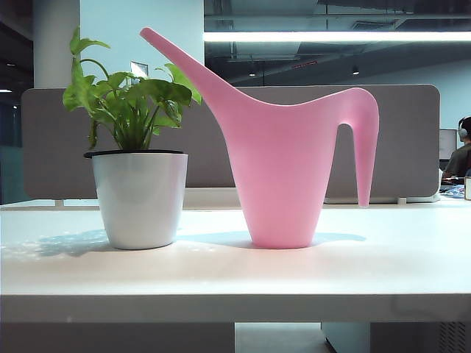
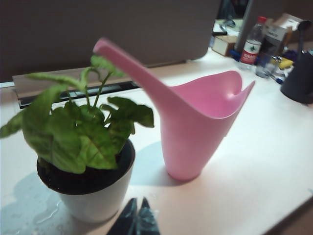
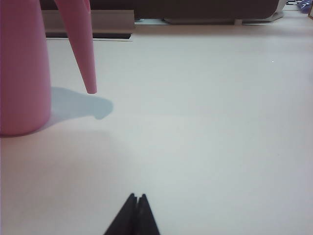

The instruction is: Pick up the watering can from the table, water the potted plant, and put the can back.

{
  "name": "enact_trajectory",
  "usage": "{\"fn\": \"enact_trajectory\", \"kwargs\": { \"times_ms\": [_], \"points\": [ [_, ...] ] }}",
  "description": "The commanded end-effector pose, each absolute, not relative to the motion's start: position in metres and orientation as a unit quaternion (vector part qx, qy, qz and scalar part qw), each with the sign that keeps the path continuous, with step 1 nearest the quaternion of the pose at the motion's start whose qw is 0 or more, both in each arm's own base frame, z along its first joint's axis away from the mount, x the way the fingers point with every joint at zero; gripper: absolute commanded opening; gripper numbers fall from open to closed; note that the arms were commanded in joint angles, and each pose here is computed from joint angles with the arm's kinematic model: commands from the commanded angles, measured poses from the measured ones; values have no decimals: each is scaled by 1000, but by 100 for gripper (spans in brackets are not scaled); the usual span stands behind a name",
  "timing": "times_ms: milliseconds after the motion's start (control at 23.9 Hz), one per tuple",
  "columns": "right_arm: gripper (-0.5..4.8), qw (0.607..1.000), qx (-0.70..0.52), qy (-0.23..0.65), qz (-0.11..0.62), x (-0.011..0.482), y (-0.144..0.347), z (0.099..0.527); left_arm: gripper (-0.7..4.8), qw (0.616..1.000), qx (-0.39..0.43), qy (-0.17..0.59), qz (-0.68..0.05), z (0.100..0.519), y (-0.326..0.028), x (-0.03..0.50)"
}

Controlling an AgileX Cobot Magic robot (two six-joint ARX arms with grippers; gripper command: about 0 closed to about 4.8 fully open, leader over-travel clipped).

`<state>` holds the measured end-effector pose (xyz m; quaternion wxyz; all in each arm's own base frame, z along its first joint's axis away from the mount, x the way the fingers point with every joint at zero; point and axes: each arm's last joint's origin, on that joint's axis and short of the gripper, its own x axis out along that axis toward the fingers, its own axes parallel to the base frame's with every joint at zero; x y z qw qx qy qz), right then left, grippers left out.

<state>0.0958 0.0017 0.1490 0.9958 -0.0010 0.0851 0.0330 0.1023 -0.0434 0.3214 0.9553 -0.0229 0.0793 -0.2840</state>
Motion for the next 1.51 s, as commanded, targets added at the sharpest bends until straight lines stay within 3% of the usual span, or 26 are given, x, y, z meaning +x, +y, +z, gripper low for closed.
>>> {"fn": "enact_trajectory", "kwargs": {
  "times_ms": [42,251,628,1508],
  "points": [
    [-5,996,-2,82,33,96,2,148,3,946,-11,158,-284,340,-41,96],
    [-5,996,-2,82,33,96,2,148,3,943,9,162,-290,356,-39,89],
    [-5,996,-2,82,33,96,2,148,3,936,22,203,-286,349,-37,85],
    [-5,996,-1,81,35,96,2,148,3,937,22,203,-285,348,-37,85]
  ]
}}
